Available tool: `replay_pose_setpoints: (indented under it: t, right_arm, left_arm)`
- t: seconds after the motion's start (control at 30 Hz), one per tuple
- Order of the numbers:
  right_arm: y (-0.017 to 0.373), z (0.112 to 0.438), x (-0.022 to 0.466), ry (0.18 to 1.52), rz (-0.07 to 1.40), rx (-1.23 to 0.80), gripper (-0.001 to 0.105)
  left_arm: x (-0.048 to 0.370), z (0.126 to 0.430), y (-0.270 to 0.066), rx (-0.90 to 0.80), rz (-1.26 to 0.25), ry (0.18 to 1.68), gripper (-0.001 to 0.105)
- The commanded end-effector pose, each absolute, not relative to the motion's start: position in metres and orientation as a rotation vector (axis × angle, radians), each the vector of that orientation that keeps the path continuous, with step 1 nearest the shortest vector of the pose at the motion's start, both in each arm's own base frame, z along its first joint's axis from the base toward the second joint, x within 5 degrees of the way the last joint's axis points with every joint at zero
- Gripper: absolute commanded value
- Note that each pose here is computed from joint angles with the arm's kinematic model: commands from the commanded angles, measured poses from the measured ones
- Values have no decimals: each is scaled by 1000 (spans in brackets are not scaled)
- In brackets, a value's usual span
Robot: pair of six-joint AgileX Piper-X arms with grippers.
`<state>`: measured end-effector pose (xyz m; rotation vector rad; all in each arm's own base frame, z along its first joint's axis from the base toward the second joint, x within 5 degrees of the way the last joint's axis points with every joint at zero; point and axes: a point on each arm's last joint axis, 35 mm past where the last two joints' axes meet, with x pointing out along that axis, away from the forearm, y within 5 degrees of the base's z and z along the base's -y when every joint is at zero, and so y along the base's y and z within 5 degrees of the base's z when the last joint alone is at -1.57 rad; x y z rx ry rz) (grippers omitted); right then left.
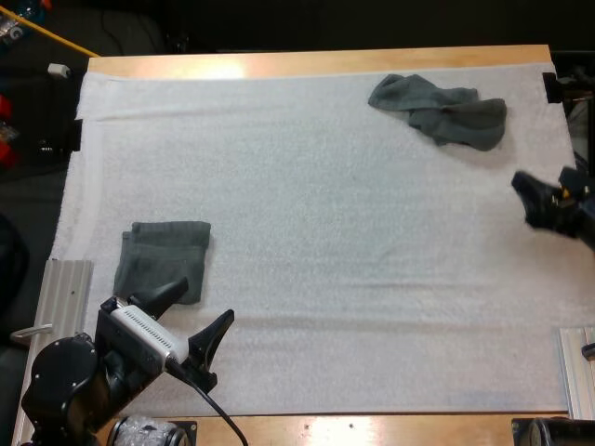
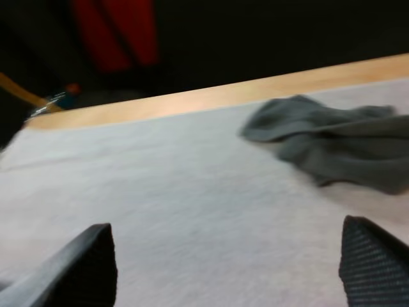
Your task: Pick towel from pile, fold and stack
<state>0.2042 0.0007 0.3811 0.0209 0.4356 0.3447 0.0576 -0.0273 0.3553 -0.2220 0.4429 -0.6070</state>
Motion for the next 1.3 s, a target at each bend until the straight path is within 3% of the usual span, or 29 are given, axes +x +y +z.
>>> replay_pose_setpoints:
  t: [0.0,0.4,0.83,1.27]
  right_arm:
    - [-1,380,218,435,311,24,70]
    - [-7,337,314,632,185,101,70]
    - [52,286,399,745,107,-26,70]
    - [68,215,455,874,59,-77,70]
  left_arm:
    - [57,359,-28,-228,-617,424,69]
    - [57,359,-28,-228,-617,424,69]
    - [57,359,-28,-228,-617,424,69]
    - [57,359,-28,-228,-617,424,69]
